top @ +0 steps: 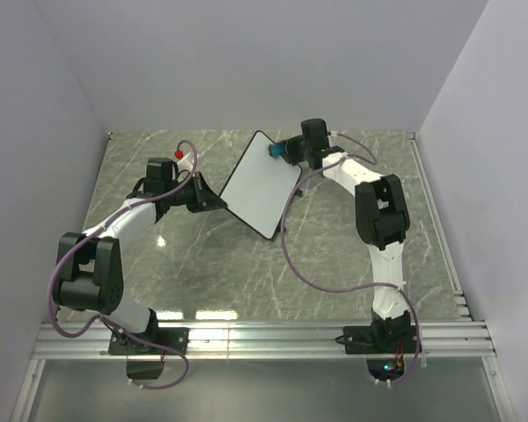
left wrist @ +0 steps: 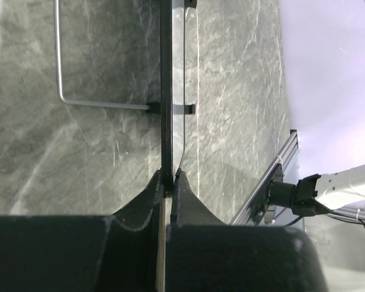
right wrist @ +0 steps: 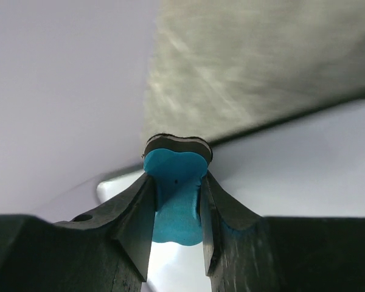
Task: Erase the whiteboard
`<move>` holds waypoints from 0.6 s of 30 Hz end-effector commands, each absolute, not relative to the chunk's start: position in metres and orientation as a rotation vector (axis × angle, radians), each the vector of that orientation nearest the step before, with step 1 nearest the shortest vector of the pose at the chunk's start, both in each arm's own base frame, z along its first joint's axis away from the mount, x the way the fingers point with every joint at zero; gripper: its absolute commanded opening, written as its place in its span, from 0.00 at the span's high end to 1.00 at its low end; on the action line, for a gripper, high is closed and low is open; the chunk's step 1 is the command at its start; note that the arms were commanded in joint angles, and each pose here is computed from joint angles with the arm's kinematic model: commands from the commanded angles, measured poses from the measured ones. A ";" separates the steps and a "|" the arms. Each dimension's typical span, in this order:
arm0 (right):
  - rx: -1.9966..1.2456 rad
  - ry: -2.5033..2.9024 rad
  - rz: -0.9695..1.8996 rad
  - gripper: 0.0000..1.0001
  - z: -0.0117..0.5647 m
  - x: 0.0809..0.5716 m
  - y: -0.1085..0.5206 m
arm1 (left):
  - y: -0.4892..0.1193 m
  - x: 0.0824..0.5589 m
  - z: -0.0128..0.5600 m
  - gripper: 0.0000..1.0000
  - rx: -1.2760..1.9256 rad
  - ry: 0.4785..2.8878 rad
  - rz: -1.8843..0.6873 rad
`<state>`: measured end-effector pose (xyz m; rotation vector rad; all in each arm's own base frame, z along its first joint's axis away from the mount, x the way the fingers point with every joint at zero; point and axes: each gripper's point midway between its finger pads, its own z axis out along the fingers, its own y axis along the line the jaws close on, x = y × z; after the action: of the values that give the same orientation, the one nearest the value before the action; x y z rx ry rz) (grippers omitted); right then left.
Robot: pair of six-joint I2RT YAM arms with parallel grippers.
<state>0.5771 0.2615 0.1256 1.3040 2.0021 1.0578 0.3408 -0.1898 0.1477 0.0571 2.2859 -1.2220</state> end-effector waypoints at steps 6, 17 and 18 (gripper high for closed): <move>1.274 2.189 0.828 1.00 0.077 0.487 0.233 | -0.199 0.328 0.148 1.00 0.165 2.284 -1.225; 1.080 2.207 0.601 1.00 0.130 0.400 0.173 | -0.195 0.344 0.148 1.00 0.175 2.313 -1.151; 1.065 2.217 0.559 1.00 0.132 0.391 0.165 | -0.195 0.347 0.152 1.00 0.180 2.307 -1.142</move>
<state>0.4112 0.1929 0.1042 1.1776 2.2385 0.6965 0.3395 -0.1947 0.1505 0.1120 2.3033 -1.2040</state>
